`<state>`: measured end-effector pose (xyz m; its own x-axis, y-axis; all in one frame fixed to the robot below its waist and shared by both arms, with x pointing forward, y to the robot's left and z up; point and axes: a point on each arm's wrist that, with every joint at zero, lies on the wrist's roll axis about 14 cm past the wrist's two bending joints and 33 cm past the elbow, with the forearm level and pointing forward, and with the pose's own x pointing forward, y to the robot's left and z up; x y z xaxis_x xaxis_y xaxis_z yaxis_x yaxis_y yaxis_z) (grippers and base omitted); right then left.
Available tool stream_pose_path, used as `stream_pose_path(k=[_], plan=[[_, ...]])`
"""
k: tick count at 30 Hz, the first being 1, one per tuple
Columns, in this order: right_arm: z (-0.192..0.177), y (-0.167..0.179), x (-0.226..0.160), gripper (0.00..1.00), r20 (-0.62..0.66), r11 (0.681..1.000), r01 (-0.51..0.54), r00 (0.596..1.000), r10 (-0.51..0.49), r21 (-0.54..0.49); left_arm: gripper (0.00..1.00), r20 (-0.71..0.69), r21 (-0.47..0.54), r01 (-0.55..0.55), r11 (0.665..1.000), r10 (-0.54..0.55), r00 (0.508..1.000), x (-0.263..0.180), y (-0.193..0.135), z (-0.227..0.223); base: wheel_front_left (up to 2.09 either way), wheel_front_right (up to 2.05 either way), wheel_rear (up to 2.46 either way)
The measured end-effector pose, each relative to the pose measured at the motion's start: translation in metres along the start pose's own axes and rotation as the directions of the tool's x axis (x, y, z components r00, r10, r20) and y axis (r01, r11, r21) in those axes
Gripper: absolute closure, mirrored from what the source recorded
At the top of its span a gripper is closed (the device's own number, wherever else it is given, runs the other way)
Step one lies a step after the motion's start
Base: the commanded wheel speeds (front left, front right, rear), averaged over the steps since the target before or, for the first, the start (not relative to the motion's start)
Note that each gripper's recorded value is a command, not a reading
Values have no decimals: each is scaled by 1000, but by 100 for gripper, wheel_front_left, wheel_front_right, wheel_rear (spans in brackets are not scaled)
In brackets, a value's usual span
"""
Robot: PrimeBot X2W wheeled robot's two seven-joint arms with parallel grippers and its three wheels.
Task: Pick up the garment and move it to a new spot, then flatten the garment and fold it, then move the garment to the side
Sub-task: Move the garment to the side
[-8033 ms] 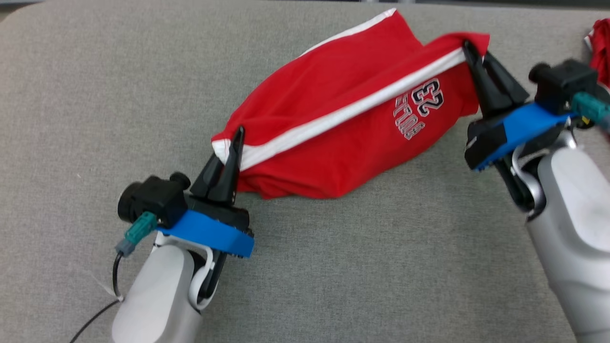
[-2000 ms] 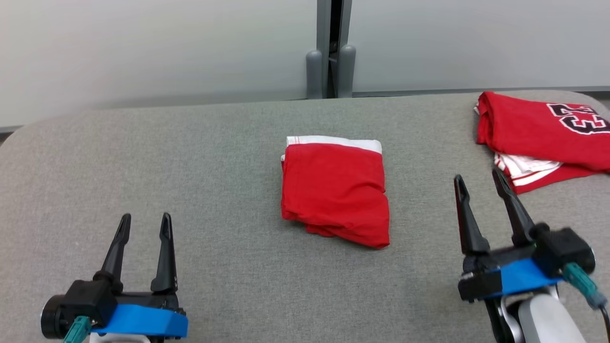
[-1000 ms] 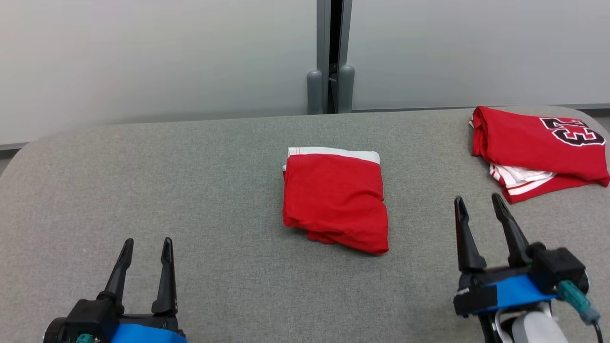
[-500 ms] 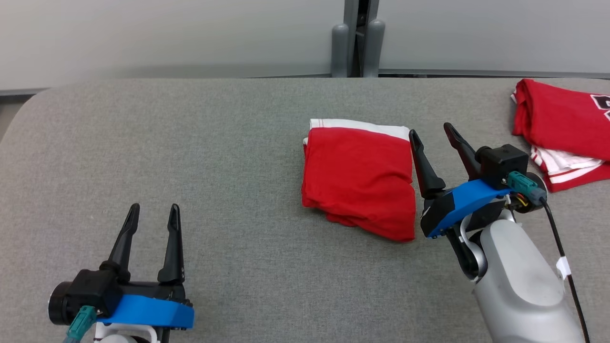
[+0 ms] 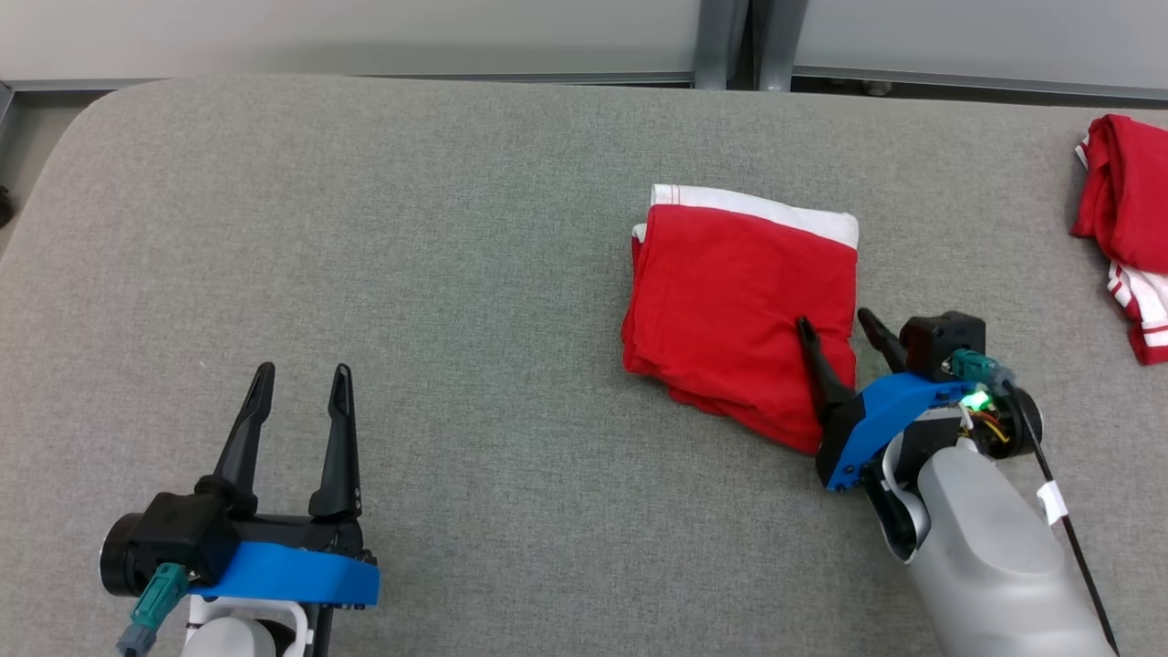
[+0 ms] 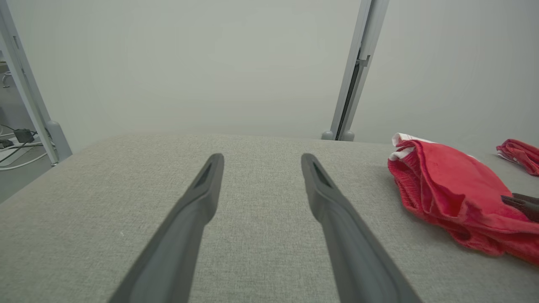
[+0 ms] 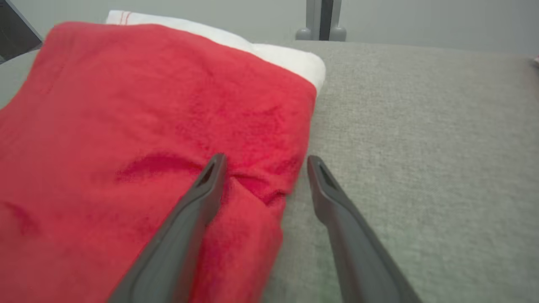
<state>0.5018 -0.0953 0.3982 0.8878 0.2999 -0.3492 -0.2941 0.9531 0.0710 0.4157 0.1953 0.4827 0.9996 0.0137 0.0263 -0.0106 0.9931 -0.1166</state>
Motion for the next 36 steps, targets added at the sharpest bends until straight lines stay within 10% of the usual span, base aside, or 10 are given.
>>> stream_pose_path(k=[9, 10, 11, 12, 36], plan=[[-23, 13, 5, 0, -77, 999, -25, 997, 27, 26, 0, 7, -6, 9, 1000, -9, 1000, 5, -4, 2, 0, 0, 0], [-23, 15, 6, 59, -78, 999, -26, 997, 29, 34, 0, 7, -7, 9, 1000, -9, 1000, 5, -4, 2, 0, 0, 0], [-23, 16, 6, 96, -74, 999, -28, 997, 31, 40, 0, 7, -9, 9, 1000, -9, 1000, 5, -5, 2, 0, 0, 0], [-21, 17, 7, 100, -65, 998, -28, 997, 31, 51, 0, 6, -10, 10, 1000, -10, 1000, 5, -5, 2, 0, 0, 0], [-18, -133, -76, 100, 13, 961, 275, 962, -274, -40, 0, -1, -53, 255, 965, -256, 967, 54, -95, -22, 0, 0, 0]])
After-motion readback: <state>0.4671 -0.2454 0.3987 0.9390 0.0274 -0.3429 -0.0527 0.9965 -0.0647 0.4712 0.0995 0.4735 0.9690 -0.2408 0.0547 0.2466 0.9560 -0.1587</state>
